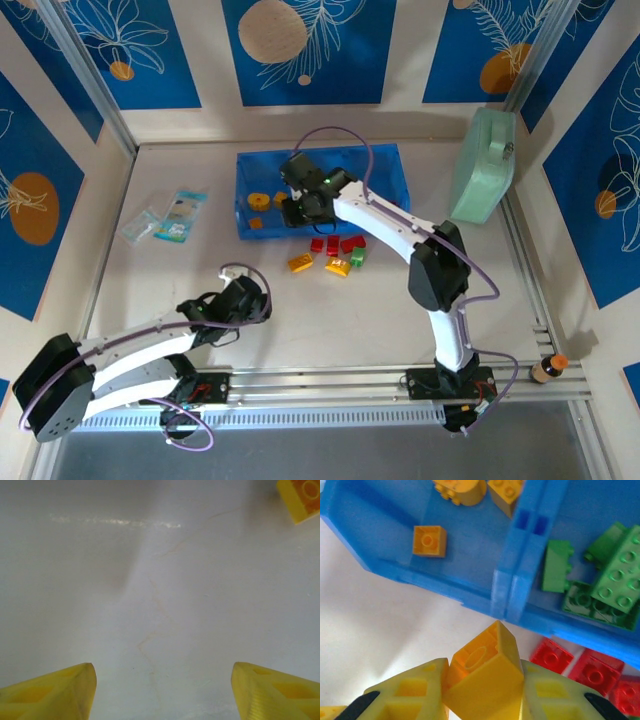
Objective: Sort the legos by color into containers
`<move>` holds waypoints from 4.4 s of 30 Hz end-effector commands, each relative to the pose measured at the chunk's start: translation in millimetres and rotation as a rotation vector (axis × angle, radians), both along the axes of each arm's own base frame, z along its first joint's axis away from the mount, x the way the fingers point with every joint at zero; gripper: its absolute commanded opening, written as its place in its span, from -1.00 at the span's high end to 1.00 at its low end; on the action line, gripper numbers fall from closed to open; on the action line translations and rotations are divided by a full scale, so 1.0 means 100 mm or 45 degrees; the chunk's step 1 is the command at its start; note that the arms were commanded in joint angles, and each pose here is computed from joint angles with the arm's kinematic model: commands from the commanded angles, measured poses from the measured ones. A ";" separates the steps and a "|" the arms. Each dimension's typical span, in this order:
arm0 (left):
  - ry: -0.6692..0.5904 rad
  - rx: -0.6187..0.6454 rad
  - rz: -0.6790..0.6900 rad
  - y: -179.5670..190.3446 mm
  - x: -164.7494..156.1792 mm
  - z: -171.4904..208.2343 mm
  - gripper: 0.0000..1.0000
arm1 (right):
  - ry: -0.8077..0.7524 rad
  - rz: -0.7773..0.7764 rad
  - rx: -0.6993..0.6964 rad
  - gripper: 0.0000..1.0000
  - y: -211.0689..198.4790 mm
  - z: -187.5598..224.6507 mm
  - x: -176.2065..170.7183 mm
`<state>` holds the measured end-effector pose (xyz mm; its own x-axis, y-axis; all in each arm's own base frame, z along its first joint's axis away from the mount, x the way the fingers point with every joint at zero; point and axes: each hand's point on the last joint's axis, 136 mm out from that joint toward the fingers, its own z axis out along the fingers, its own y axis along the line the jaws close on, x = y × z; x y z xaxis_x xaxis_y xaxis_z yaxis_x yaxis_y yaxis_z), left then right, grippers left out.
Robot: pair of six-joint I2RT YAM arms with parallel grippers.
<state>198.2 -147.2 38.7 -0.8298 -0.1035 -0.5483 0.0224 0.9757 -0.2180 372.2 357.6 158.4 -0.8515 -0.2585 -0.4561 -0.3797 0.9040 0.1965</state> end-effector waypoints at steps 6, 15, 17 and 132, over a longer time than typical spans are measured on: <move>0.004 -0.023 -0.028 -0.07 -0.05 -0.01 -0.43 | 0.010 0.084 0.012 0.42 0.35 0.05 0.18; -0.020 -0.007 -0.055 -0.11 -0.06 0.07 -0.43 | 0.003 0.061 -0.018 -0.44 0.36 0.10 0.29; -0.028 -0.003 -0.048 -0.09 -0.06 0.08 -0.43 | -0.007 0.037 -0.010 -0.44 0.28 0.16 0.25; -0.135 0.044 -0.199 -0.43 -0.03 0.22 -0.38 | 0.049 -0.329 -0.229 0.42 -1.14 -0.31 0.53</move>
